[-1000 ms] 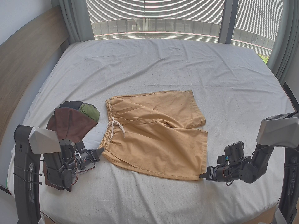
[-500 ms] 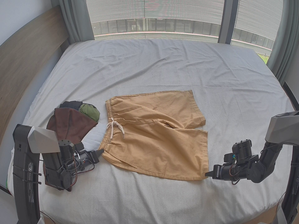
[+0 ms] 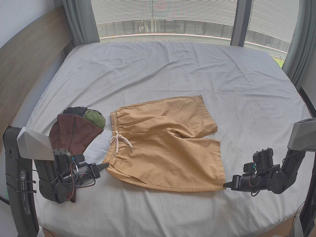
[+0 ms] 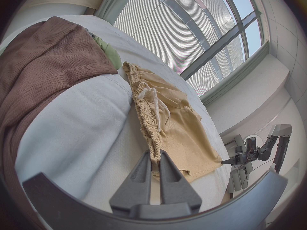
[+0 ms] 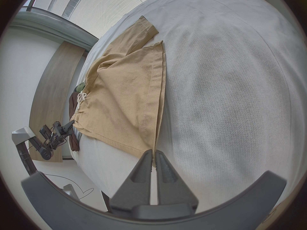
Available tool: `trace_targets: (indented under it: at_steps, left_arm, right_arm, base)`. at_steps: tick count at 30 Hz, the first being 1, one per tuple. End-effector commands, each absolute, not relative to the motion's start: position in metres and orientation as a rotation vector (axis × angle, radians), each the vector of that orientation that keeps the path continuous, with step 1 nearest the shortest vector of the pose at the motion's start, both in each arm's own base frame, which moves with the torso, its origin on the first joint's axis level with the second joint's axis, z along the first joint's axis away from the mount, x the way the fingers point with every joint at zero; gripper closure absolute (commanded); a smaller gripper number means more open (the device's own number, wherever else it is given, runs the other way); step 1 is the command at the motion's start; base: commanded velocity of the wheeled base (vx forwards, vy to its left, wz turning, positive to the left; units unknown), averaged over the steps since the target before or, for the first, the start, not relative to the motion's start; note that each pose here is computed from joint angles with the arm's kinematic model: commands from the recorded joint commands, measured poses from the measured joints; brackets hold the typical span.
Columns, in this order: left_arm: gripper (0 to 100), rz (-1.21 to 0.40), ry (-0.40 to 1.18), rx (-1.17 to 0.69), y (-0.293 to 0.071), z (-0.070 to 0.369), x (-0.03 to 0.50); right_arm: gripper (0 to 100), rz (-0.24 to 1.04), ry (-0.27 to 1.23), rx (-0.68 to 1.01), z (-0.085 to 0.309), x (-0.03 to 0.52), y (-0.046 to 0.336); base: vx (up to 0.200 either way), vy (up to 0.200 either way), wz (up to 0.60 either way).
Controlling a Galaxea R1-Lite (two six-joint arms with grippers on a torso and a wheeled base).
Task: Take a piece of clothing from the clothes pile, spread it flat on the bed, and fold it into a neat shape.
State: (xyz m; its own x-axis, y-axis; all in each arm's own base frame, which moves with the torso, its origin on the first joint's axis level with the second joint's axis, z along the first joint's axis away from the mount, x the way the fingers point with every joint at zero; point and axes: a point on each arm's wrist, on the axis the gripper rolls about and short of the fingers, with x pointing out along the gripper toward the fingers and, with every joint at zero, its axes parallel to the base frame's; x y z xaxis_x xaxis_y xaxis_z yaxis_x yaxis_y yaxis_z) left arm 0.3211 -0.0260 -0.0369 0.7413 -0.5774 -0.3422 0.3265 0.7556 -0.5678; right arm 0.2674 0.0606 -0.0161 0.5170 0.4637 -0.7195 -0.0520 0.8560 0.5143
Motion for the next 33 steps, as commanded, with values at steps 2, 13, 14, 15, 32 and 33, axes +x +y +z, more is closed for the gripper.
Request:
trace_targets:
  at_steps: [2,13,14,15,32,33]
  left_arm:
    - [100,-0.526,0.522,-0.502,-0.027,-0.023,0.313]
    - [100,-0.515,0.572,-0.478,-0.023,-0.022,0.29]
    - [100,-0.513,0.58,-0.474,-0.023,-0.022,0.288]
    - [100,-0.512,0.588,-0.472,-0.023,-0.023,0.285]
    - [100,-0.552,0.679,-0.454,-0.022,-0.03,0.259]
    - [100,-0.561,0.678,-0.452,-0.022,-0.029,0.259]
  right_arm:
    - [100,0.319,0.986,0.46,-0.015,0.264,0.057]
    - [100,0.323,1.009,0.423,-0.018,0.254,0.052]
    - [100,0.324,1.004,0.423,-0.017,0.254,0.052]
    - [100,0.323,1.002,0.424,-0.015,0.253,0.052]
    - [100,0.335,1.016,0.395,-0.01,0.235,0.049]
    - [100,0.339,1.007,0.395,-0.008,0.235,0.049]
  base:
    - [0.0,0.0,0.0]
    - [0.0,0.0,0.0]
    - [0.0,0.0,0.0]
    - [0.0,0.0,0.0]
    - [0.0,0.0,0.0]
    - [0.0,0.0,0.0]
